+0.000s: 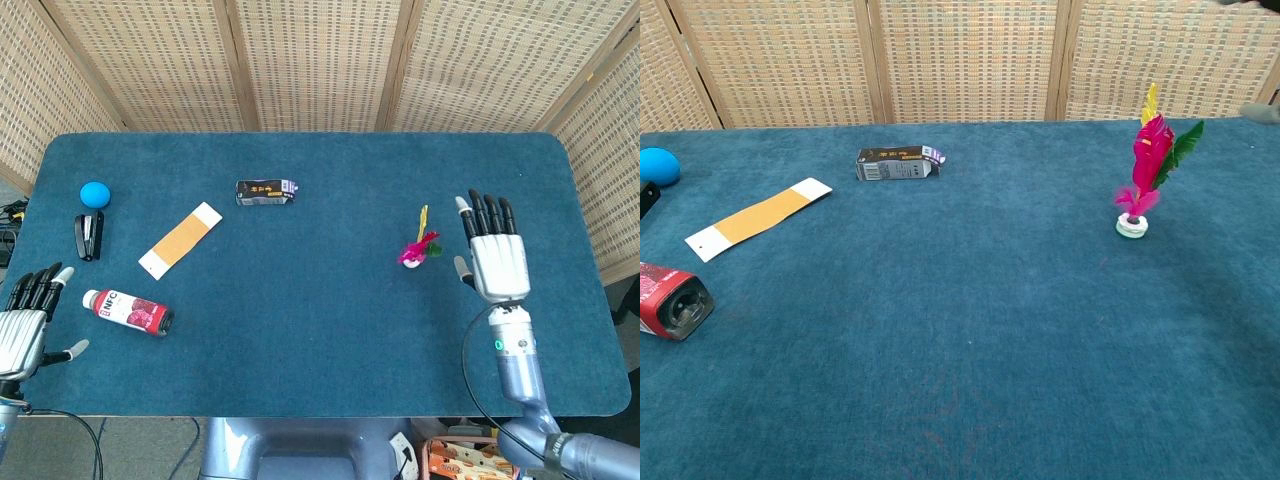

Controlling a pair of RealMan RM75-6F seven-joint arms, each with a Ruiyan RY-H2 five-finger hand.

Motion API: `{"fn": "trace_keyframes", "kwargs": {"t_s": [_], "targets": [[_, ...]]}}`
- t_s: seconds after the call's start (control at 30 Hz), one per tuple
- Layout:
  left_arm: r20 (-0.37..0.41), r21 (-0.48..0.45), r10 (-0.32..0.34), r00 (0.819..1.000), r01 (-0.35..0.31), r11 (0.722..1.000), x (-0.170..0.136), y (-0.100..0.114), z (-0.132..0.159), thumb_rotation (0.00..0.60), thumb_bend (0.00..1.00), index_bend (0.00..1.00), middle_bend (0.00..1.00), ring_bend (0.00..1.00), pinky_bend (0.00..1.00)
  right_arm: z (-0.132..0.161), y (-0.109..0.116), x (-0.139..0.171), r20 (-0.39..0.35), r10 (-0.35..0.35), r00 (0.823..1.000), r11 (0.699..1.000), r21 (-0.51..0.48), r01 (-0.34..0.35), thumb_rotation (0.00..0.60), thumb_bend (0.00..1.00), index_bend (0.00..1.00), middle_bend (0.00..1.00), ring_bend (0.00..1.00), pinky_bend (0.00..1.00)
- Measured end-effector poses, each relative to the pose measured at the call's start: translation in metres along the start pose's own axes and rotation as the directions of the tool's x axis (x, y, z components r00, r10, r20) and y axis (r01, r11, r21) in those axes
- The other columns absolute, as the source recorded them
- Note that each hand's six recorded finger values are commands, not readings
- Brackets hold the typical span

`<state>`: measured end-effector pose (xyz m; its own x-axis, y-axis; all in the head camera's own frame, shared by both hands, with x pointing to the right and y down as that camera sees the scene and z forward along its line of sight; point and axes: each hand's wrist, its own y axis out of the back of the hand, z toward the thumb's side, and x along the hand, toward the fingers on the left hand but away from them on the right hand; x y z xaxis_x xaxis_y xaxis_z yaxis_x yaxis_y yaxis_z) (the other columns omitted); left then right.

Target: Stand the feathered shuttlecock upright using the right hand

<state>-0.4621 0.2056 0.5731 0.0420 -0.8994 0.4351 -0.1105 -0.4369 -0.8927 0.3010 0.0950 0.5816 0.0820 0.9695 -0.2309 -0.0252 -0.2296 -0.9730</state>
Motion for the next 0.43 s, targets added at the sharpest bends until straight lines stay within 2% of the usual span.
{"fn": "trace_keyframes", "kwargs": {"t_s": [0.13,0.23,0.43], "targets": [[-0.009,0.009,-0.009,1.000,0.009,1.000,0.001,-0.003,-0.002,0.600,0.10,0.00,0.00,0.00,0.00,-0.029,-0.004,0.040,0.002,0.014,1.000,0.999,-0.040,-0.014,0.600,0.27,0.01,0.00,0.00,0.00],[-0.009,0.015,-0.006,1.000,0.006,1.000,0.002,-0.003,-0.001,0.600,0.10,0.00,0.00,0.00,0.00,-0.057,-0.016,0.075,0.035,0.062,0.997,0.997,-0.054,-0.060,0.600,0.27,0.01,0.00,0.00,0.00],[-0.005,0.029,-0.008,1.000,0.008,1.000,0.001,-0.006,0.001,0.600,0.10,0.00,0.00,0.00,0.00,-0.096,-0.034,0.118,0.080,0.115,0.990,0.993,-0.025,-0.113,0.600,0.28,0.00,0.00,0.00,0.00]]}}
